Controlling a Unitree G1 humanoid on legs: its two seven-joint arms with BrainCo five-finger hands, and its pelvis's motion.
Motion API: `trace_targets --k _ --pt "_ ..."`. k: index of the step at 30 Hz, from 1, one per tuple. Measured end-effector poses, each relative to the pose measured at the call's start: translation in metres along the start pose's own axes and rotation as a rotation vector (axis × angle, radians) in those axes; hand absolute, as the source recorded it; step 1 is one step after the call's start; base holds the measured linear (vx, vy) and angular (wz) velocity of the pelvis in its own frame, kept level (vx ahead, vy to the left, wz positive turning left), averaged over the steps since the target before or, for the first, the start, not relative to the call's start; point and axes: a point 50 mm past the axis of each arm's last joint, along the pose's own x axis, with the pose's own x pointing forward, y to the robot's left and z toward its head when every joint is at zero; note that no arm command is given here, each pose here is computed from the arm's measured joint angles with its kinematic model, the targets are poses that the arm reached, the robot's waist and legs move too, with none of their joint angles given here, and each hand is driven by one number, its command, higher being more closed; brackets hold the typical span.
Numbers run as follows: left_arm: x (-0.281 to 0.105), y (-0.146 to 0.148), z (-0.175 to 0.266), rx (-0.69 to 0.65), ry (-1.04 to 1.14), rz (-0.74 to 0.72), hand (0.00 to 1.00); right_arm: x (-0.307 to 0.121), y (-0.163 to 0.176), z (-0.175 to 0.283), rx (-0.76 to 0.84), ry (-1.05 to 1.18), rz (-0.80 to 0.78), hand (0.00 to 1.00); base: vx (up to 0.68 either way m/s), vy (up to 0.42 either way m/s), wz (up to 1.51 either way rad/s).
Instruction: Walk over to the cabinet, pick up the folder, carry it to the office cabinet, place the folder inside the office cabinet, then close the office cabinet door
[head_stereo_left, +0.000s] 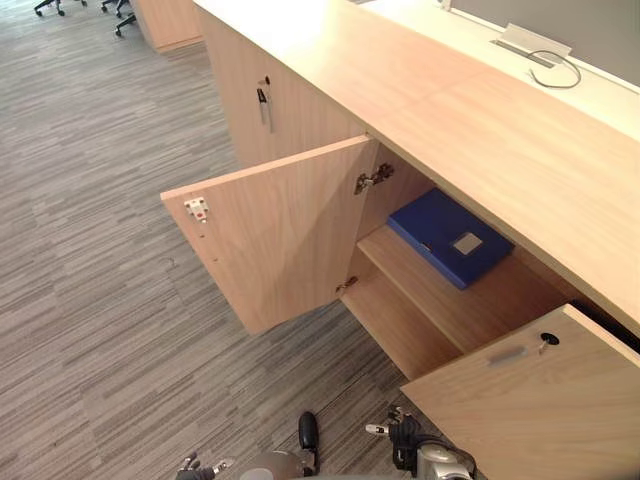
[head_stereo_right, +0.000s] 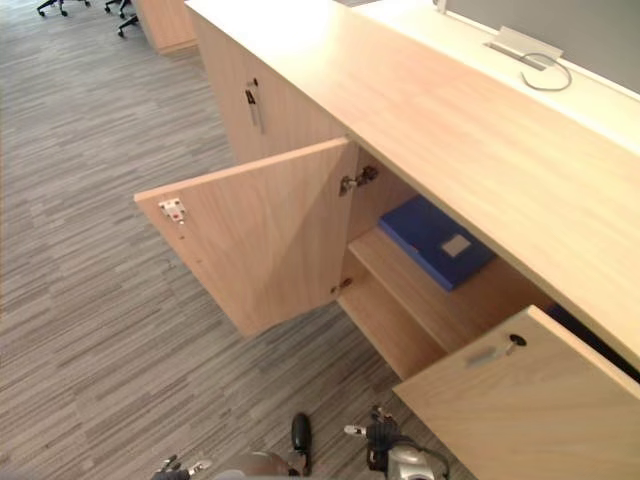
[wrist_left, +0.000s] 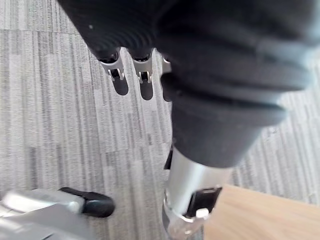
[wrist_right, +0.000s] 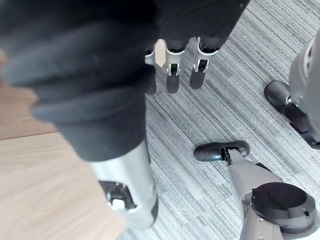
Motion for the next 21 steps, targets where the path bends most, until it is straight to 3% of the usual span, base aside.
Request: trace_targets --k 3,6,8,10,13,21 --pt "0.005 0.031 0.051 -0.165 -0.18 0.048 0.0 -0.003 -0.011 -0.011 0.009 0.025 -0.02 0.0 -0.05 0.038 -0.26" --pt "0.005 0.071 0.103 -0.204 -0.324 0.141 0.0 -0.007 -0.019 -0.019 0.008 0.038 -0.032 0.0 -0.07 0.035 -0.41" --pt "0.0 0.098 0.161 -0.047 -0.454 0.23 0.0 -0.008 -0.022 -0.021 0.015 0.034 -0.034 0.0 -0.07 0.032 -0.44" --pt "-0.006 0.106 0.2 0.079 -0.524 0.276 0.0 -0.009 -0.023 -0.02 0.016 0.023 -0.027 0.0 -0.07 0.029 -0.32" --pt "-0.01 0.094 0.244 0.217 -0.595 0.289 0.0 -0.01 -0.024 -0.02 0.025 0.016 -0.022 0.0 -0.07 0.029 -0.23" --pt "-0.01 0.049 0.281 0.383 -0.648 0.195 0.0 -0.014 -0.029 -0.027 0.077 0.016 -0.029 0.0 -0.06 0.041 -0.31"
